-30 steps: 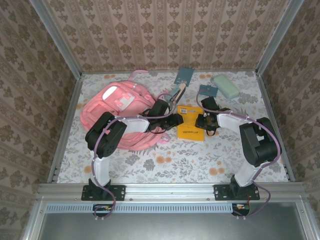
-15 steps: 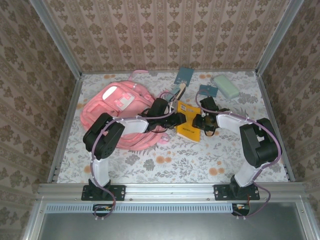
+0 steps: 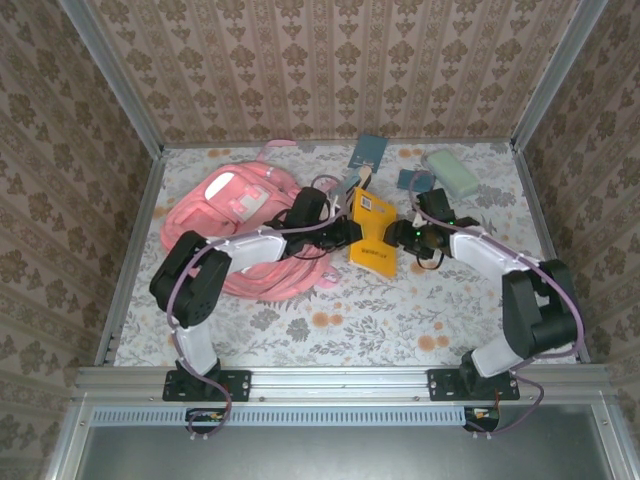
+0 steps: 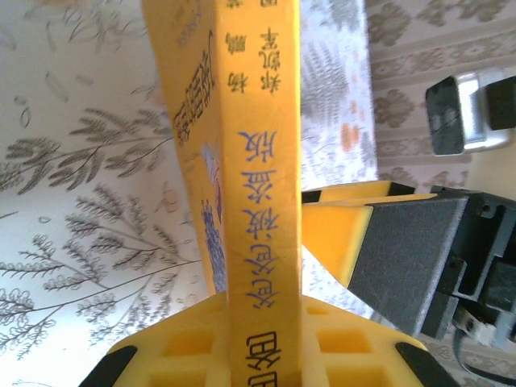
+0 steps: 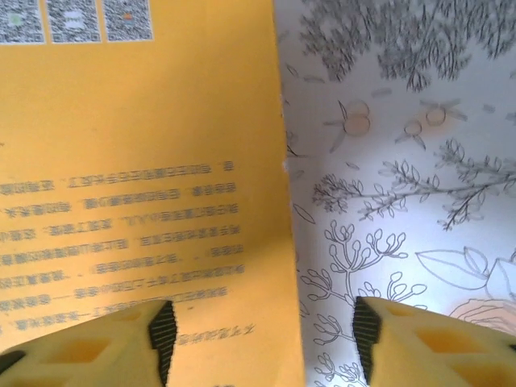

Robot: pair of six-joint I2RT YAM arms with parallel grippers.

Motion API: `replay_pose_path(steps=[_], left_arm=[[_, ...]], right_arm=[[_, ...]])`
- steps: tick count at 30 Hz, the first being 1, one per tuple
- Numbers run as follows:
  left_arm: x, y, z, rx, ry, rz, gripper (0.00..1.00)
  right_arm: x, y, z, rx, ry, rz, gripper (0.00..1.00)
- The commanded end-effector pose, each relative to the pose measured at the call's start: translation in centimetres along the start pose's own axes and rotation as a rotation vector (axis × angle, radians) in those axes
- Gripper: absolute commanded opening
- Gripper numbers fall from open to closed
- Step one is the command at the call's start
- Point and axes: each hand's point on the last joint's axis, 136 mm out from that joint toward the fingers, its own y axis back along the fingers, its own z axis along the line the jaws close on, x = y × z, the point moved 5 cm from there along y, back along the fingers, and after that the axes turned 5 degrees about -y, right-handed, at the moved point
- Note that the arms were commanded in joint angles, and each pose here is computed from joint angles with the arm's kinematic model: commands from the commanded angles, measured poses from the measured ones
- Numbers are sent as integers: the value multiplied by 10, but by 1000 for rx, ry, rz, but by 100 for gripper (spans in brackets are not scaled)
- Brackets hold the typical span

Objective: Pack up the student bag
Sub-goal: Pick up the book at the center of the table, then pass the book.

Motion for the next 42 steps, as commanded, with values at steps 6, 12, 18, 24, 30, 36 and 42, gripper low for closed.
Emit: replay_pose_path(steps=[6,12,18,24,30,36,42], left_arm=[[-36,57,-66,263,-109,-90,0],[-40,68,-80,325,-123,-95,0],[-41,72,-89,371,-133,-105,0],[-44,73,-94,404,-132,-112,0],[-41,69,-80,347,-125,-80,0],[-35,63,-67,307,-116,-53,0],[-31,68,-48,172,-124,-39,30]], right_arm=[[-19,37,22,-402,-113,-7,77],[-29,46,42,-620,-130,45,90],[-35,42,53,-737,-153,103,91],[-33,39,62,-800,-158,153,89],[-29,50,66,-823,-133,149,55],[-28,55,67,-805,-118,140,9],[-28,55,64,-767,-122,128,0]])
